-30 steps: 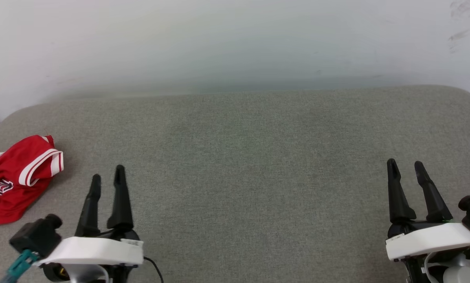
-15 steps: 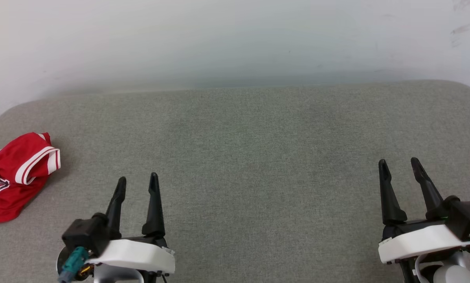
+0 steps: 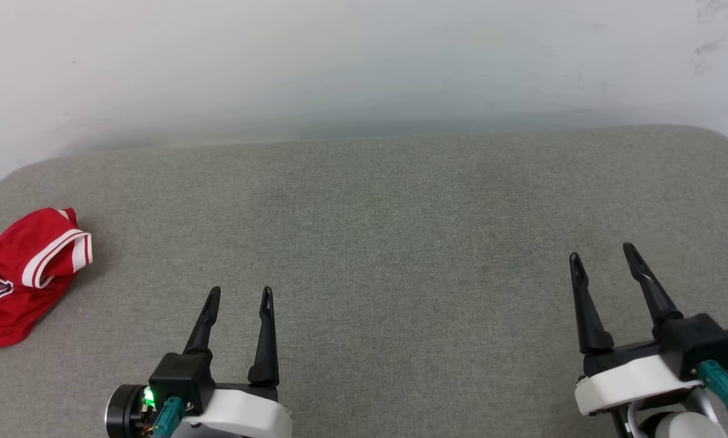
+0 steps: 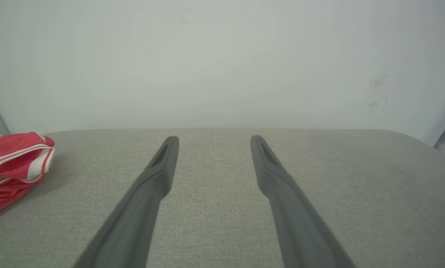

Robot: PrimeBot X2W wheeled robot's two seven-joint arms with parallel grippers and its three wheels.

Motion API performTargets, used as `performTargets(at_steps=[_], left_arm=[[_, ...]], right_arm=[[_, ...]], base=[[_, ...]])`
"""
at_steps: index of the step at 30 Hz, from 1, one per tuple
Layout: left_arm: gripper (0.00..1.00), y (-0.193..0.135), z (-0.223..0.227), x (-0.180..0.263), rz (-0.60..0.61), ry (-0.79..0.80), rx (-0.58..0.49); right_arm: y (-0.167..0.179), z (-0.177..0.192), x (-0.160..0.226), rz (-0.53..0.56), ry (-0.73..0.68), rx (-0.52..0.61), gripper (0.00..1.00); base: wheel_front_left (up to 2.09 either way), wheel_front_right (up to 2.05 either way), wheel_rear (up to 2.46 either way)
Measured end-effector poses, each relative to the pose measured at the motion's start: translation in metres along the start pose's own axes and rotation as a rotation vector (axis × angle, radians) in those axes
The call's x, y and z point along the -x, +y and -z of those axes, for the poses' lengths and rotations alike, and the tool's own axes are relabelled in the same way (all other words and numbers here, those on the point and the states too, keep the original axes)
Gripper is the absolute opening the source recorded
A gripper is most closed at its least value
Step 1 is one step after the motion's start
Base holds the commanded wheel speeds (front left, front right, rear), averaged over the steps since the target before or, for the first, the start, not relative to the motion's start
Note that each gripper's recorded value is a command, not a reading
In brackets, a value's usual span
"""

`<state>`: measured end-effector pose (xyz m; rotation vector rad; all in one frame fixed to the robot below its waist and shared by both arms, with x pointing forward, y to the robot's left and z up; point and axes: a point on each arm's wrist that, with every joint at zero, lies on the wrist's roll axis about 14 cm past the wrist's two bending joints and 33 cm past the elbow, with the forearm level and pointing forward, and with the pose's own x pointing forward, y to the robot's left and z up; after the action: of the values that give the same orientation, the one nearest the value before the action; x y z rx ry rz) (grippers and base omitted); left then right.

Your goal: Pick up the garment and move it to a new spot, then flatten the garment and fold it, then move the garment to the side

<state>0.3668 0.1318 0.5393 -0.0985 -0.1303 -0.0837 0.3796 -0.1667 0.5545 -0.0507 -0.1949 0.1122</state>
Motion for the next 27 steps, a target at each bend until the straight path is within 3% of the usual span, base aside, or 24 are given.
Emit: performTargets(at_steps=[10, 18, 27], left_arm=[[1.00, -0.003, -0.002, 0.002, 0.009, -0.017, 0.028], [1.00, 0.011, -0.005, 0.007, -0.013, -0.041, 0.072], [1.00, 0.016, 0.007, 0.014, 0.014, -0.014, 0.055]], right_arm=[[0.007, -0.002, 0.000, -0.029, -0.013, 0.056, 1.00], [-0.003, 0.002, 0.007, 0.015, -0.013, -0.024, 1.00], [-0.004, 0.017, 0.012, 0.020, 0.026, -0.038, 1.00]], base=[[0.00, 0.00, 0.00], [0.00, 0.00, 0.00], [0.00, 0.00, 0.00]])
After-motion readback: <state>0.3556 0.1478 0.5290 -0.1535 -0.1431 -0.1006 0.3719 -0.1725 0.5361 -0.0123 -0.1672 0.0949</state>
